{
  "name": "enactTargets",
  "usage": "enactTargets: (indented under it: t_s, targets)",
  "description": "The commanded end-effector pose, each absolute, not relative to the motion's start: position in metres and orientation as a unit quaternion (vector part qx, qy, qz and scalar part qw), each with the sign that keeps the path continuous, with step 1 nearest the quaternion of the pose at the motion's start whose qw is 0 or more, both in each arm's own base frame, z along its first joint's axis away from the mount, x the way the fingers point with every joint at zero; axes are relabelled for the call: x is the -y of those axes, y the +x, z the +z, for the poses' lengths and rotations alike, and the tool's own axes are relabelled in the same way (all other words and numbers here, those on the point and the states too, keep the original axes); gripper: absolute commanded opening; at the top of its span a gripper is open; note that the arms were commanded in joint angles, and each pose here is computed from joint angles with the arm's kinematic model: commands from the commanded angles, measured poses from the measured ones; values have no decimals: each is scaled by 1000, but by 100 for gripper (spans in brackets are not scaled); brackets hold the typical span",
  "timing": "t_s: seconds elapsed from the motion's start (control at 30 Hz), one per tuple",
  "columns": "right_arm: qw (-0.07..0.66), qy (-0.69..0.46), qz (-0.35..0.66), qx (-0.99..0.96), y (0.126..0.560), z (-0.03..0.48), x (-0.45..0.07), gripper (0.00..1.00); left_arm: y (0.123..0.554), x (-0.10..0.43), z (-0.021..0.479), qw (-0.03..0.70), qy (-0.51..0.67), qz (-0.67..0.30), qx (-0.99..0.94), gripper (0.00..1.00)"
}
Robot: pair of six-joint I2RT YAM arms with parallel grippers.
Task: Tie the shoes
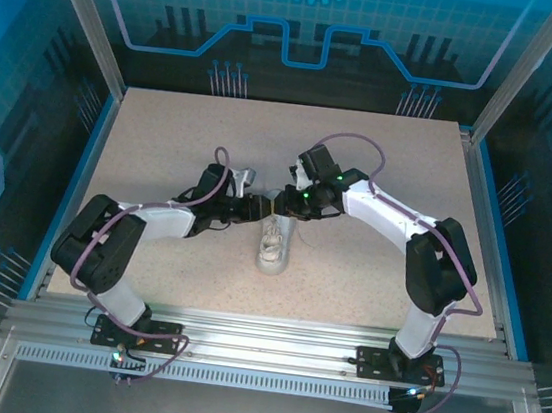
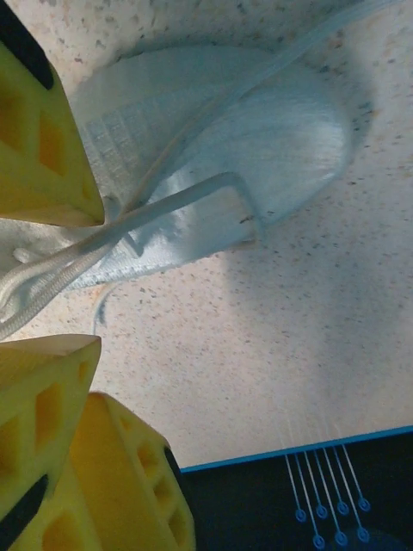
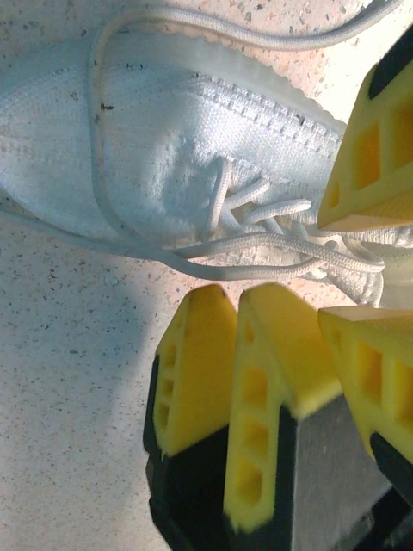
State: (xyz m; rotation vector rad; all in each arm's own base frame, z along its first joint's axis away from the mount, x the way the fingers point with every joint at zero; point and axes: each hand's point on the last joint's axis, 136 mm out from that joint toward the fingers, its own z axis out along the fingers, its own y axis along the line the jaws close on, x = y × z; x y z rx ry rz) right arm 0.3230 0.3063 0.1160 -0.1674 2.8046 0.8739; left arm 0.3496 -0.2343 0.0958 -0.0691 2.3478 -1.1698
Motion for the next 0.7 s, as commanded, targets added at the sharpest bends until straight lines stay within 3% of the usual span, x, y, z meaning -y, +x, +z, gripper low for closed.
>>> enactTargets:
  t_s: [0.0, 0.37, 0.67]
  targets:
    - [84, -60, 283, -953, 315, 106, -310, 31, 346, 230, 105, 250, -29, -446, -859, 38]
    - [61, -64, 257, -962, 311, 87, -313, 28, 349, 227, 90, 226, -50, -436, -870, 39]
    - [59, -67, 265, -960, 310, 85, -315, 23, 364, 214, 114, 275, 19, -401, -873, 39]
